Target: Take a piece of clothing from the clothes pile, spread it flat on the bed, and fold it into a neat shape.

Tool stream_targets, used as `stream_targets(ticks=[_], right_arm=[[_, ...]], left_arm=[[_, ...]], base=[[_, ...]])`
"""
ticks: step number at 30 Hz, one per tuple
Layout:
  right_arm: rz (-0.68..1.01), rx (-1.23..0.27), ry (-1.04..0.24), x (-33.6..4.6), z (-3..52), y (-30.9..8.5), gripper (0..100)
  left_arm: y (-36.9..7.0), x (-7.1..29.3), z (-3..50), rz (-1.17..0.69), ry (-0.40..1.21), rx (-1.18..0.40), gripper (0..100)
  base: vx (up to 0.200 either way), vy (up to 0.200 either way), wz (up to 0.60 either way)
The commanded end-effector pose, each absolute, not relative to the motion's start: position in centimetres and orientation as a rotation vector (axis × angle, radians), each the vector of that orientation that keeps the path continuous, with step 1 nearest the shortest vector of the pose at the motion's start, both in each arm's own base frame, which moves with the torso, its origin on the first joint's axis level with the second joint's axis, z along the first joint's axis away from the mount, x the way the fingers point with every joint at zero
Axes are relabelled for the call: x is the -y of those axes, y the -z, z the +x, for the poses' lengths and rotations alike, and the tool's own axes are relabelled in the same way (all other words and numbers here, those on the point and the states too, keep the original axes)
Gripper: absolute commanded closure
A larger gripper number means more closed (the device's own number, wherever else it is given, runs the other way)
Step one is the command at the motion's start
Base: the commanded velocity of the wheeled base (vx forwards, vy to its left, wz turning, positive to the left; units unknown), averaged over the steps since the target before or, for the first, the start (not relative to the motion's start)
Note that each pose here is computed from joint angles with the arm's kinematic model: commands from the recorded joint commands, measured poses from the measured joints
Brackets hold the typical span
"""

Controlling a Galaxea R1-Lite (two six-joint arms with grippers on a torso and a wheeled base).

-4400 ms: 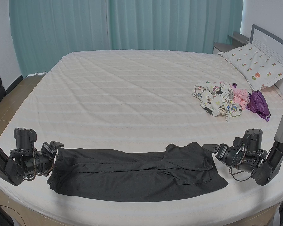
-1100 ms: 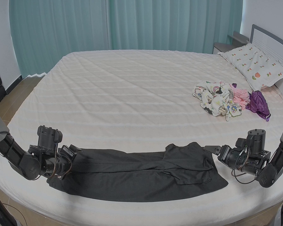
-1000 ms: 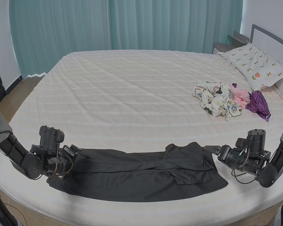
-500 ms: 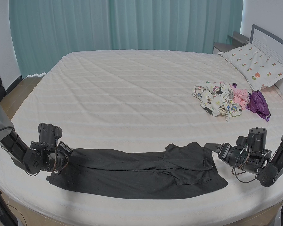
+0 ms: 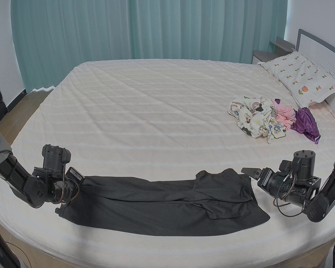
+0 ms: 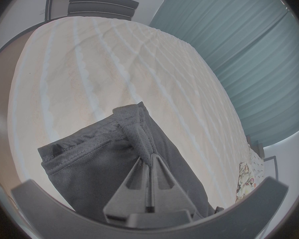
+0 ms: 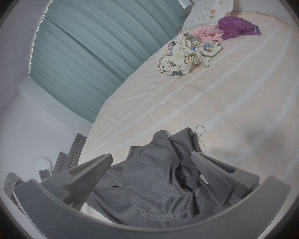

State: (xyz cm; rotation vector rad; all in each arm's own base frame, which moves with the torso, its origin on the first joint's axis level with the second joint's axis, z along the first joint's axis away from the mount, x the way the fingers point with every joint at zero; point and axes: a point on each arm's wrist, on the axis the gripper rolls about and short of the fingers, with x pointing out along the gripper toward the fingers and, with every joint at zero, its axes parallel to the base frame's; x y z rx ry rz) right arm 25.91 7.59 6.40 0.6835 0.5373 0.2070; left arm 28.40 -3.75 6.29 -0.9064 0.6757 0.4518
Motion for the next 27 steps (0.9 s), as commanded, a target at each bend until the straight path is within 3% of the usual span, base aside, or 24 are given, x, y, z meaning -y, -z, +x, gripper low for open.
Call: stream_targets(ticks=[1,4,5,27], right_arm=[[0.702,-0.559,-0.208,-7.8,25.5,-6.1,0],[0.709,-0.565,-0.209,-7.9,25.4,-6.1,0],[0.716,-0.566,-0.211,-8.0,25.3,-6.1,0],[0.727,-0.596,-0.206,-8.1,25.0,-5.6,0]], left_arm=[[-6.3,3.7,28.2,-0.896,-0.449,-0.682,100],[-6.1,3.7,28.2,-0.894,-0.451,-0.686,100],[-6.1,3.7,28.2,-0.896,-0.449,-0.687,0],[-7.5,2.2,27.5,-0.812,-0.448,-0.686,0]], base=[[0.0,0.0,0.0],[0.0,0.0,0.0],[0.0,0.0,0.0],[0.0,0.0,0.0]])
